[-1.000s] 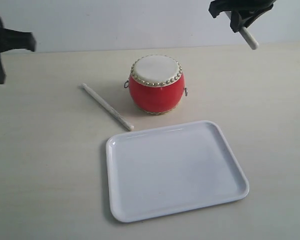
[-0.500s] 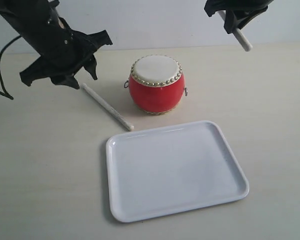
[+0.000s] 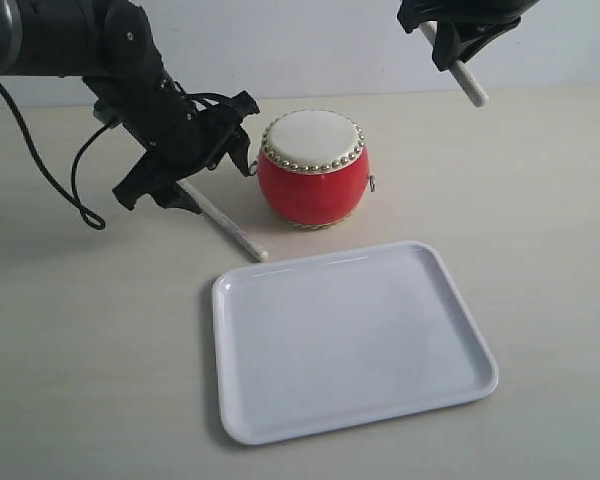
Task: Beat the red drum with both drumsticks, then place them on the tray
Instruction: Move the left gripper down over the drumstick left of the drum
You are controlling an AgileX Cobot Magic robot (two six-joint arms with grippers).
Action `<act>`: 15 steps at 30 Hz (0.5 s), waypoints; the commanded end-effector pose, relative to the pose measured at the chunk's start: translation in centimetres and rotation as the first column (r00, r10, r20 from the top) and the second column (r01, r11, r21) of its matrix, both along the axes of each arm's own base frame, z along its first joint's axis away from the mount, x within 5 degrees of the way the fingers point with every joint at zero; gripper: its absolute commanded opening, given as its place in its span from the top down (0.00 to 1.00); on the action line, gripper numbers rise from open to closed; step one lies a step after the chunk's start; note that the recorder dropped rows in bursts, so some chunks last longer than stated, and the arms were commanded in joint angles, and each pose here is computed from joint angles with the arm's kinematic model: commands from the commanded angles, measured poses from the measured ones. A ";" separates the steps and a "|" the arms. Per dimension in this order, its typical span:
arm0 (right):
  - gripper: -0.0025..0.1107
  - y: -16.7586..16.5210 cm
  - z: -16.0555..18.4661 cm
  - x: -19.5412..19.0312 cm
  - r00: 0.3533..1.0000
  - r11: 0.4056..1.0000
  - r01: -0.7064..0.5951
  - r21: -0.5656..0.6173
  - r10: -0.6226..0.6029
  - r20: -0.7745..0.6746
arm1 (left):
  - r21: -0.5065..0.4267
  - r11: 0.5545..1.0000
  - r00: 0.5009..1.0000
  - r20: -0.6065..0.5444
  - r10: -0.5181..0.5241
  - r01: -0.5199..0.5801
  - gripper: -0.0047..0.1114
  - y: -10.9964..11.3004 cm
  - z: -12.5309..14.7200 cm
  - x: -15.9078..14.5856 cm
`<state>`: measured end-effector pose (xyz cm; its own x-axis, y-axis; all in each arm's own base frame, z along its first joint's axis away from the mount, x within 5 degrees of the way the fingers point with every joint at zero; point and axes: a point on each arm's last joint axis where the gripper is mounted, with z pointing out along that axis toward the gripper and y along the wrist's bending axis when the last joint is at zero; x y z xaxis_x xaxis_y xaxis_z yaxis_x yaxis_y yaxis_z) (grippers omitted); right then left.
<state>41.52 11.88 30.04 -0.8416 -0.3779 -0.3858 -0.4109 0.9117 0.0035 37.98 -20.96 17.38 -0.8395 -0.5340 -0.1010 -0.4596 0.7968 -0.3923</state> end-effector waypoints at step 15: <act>0.98 -0.1 0.4 0.2 1.000 1.000 -0.001 0.014 0.000 0.029 | -0.076 0.984 0.980 -0.127 0.153 -0.164 0.38 -0.5 -5.0 1.0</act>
<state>41.52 11.94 30.05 -0.8417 -0.3749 -0.3885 -0.4106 0.9117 0.0099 38.66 -21.28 12.53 -0.7516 -0.6588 0.0336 -0.6236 0.6929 -0.3619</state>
